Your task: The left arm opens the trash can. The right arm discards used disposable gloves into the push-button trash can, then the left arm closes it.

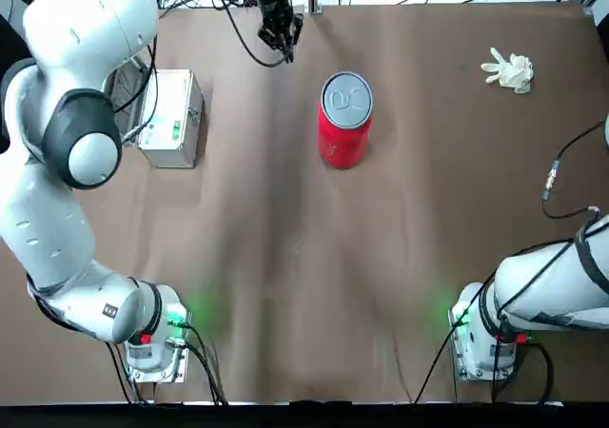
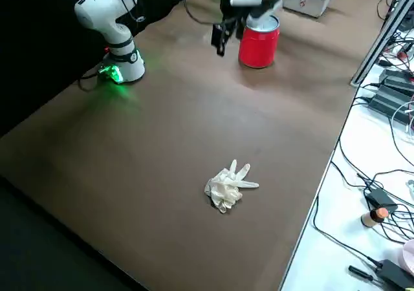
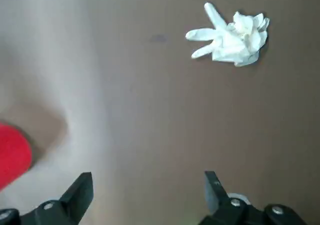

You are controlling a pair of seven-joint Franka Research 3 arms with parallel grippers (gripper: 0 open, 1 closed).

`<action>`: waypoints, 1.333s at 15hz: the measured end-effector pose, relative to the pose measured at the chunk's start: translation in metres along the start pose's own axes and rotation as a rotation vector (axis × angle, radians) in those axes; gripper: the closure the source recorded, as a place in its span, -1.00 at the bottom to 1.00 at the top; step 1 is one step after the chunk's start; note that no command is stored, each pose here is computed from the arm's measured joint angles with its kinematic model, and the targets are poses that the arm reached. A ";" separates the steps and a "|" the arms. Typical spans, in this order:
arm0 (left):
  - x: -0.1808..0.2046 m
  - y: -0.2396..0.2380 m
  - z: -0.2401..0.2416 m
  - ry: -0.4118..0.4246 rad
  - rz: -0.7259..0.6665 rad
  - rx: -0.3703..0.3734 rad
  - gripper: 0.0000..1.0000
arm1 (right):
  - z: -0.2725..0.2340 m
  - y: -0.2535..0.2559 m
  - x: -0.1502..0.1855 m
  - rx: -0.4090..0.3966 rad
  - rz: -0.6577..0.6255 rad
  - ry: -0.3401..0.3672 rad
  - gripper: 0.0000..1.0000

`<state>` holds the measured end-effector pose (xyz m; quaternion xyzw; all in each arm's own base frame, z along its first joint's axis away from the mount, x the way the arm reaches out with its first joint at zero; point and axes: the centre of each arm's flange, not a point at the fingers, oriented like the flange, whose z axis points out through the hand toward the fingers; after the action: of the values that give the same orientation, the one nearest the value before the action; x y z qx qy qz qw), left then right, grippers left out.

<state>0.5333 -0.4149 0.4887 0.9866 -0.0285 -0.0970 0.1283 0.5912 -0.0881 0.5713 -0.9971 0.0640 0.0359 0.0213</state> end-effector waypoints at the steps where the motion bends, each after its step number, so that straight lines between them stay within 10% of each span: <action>1: -0.005 0.012 0.002 0.017 -0.014 -0.011 0.83 | 0.014 0.010 0.011 -0.001 0.017 0.009 -0.96; 9: -0.026 0.109 0.062 0.172 -0.060 -0.182 0.98 | 0.156 0.095 0.099 -0.114 0.087 0.106 -0.96; 16: -0.023 0.139 0.120 0.299 0.017 -0.228 0.98 | 0.262 0.150 0.144 -0.140 0.119 0.334 -0.96; 20: -0.025 0.148 0.141 0.332 0.037 -0.232 0.98 | 0.306 0.161 0.146 -0.139 0.128 0.313 -0.96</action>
<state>0.4764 -0.5907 0.3976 0.9670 -0.0135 0.0669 0.2455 0.6940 -0.2517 0.2495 -0.9835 0.1272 -0.1141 -0.0600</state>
